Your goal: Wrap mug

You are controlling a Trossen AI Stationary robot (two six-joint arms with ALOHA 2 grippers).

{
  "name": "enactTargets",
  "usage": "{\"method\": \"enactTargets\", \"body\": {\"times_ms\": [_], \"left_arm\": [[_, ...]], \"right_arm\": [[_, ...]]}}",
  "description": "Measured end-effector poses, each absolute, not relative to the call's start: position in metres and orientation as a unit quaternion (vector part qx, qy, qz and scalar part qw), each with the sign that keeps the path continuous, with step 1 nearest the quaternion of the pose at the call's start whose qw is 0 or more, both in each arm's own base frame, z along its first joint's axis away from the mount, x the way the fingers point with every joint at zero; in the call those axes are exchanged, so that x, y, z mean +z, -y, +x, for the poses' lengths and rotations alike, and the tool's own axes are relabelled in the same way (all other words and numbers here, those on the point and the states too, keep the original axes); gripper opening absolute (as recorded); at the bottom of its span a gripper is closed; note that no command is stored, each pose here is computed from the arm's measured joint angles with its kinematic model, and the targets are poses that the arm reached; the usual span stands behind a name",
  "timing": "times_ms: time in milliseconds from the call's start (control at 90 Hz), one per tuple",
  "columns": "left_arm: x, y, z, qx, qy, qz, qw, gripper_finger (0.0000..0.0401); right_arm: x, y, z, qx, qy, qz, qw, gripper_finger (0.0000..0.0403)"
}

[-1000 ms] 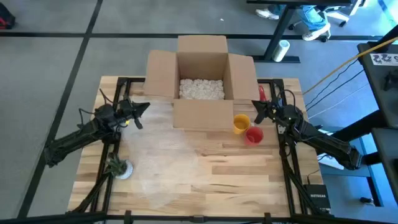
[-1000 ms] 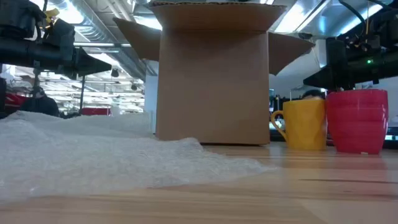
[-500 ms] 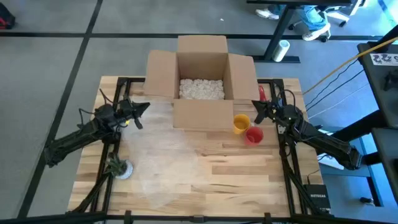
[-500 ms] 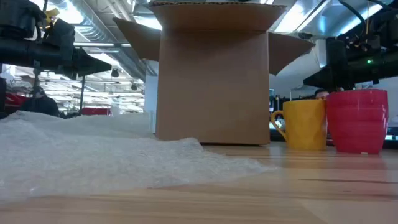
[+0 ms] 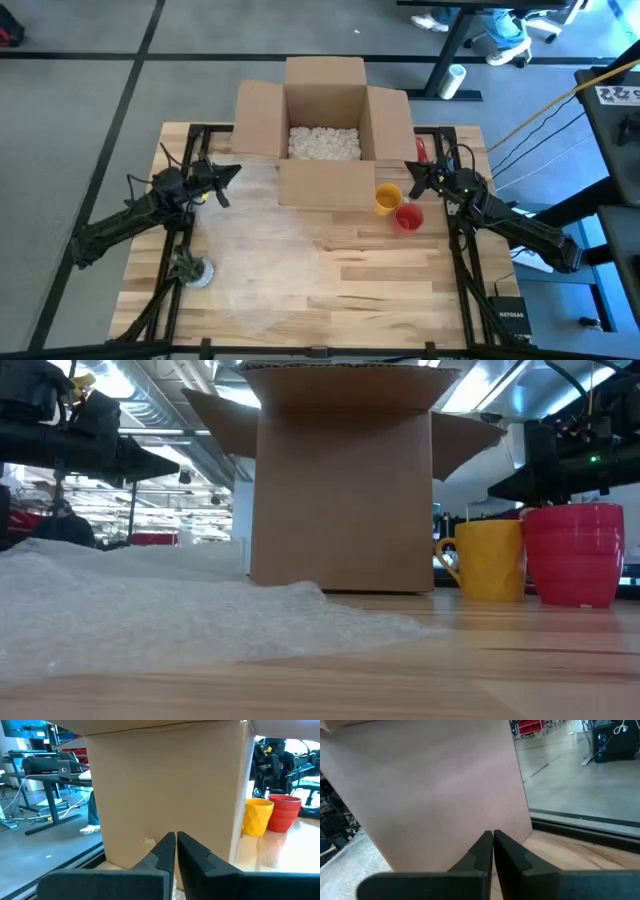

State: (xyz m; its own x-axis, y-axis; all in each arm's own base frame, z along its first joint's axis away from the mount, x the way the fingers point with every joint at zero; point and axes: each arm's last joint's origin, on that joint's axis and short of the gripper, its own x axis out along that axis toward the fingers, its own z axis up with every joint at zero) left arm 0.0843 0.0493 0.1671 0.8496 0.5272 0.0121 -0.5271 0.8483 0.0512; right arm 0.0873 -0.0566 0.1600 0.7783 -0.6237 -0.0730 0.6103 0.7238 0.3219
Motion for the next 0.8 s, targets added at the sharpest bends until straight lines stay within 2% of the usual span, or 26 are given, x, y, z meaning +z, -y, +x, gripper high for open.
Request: {"method": "enactTargets", "body": {"times_ms": [622,800], "left_arm": [[0.1671,-0.0493,0.0843,0.274,-0.001,0.026,0.961,0.0000],[0.1672,-0.0493,0.0843,0.274,-0.001,0.026,0.961,0.0000]], "right_arm": [[0.1601,0.0565,0.0874,-0.331,0.020,0.166,0.929,0.0000],[0.1585,0.0524,0.0899,-0.252,-0.005,0.163,0.954,0.0000]]}}
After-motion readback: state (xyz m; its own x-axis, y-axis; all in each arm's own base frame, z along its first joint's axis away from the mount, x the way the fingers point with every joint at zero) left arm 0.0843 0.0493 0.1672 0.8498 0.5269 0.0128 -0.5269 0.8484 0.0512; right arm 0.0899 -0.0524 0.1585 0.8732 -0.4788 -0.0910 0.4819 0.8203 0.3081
